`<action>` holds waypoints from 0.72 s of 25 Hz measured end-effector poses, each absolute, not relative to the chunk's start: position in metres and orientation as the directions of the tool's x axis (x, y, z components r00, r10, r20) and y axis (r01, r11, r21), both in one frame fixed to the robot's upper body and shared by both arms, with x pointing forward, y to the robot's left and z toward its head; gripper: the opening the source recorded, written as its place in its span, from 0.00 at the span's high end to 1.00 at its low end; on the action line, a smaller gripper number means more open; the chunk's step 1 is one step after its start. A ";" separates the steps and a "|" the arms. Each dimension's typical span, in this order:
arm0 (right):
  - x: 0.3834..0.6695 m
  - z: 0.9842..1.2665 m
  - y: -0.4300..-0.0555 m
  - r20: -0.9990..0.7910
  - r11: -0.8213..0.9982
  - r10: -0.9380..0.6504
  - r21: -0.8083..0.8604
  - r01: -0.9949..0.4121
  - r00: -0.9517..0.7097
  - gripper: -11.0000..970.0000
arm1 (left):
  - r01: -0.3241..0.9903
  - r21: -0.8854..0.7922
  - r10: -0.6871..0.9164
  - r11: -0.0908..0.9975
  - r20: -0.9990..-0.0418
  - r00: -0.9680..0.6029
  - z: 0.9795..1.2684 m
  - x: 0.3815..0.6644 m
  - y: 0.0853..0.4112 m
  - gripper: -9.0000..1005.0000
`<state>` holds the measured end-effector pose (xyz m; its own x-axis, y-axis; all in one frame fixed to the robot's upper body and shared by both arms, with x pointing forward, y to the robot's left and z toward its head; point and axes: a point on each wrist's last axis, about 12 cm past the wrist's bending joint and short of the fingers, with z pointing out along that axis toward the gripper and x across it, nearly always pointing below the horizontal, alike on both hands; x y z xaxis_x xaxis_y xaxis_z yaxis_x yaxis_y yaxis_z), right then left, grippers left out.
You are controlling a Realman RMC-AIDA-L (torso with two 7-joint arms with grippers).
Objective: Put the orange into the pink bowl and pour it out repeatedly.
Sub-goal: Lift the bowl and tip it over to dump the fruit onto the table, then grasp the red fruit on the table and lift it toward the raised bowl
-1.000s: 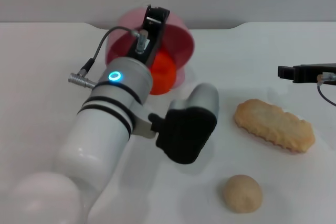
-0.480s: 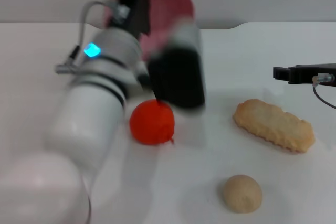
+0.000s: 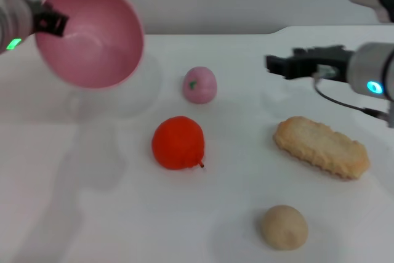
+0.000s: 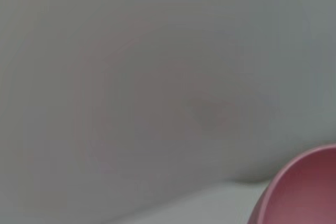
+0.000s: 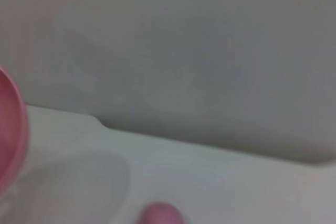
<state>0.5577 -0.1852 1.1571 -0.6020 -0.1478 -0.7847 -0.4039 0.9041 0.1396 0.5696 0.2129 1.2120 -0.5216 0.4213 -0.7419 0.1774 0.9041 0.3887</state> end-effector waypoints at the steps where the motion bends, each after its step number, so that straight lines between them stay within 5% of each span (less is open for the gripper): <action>1: 0.559 1.159 -0.179 -0.796 0.896 -0.159 0.132 -0.424 -0.584 0.43 | 0.181 0.342 0.383 0.922 -0.741 -0.552 1.211 0.573 0.223 0.95; 5: 0.568 1.157 -0.150 -0.825 0.859 -0.205 0.107 -0.501 -0.527 0.43 | 0.153 0.167 0.226 0.974 -0.736 -0.638 1.203 0.578 0.263 0.95; 11: 0.581 1.136 -0.101 -0.798 0.788 -0.254 0.158 -0.595 -0.547 0.22 | 0.126 0.137 0.186 0.983 -0.720 -0.669 1.194 0.575 0.280 0.95; 18: 0.577 1.117 -0.065 -0.748 0.727 -0.317 0.203 -0.656 -0.583 0.25 | 0.157 0.145 0.213 0.977 -0.703 -0.679 1.190 0.582 0.273 0.95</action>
<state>0.5766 -0.0646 1.1174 -0.5832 -0.3175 -0.7477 -0.6557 0.7273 0.2026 0.5821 0.2733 1.1897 -0.6788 0.2133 -0.7027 0.1573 0.9769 0.1446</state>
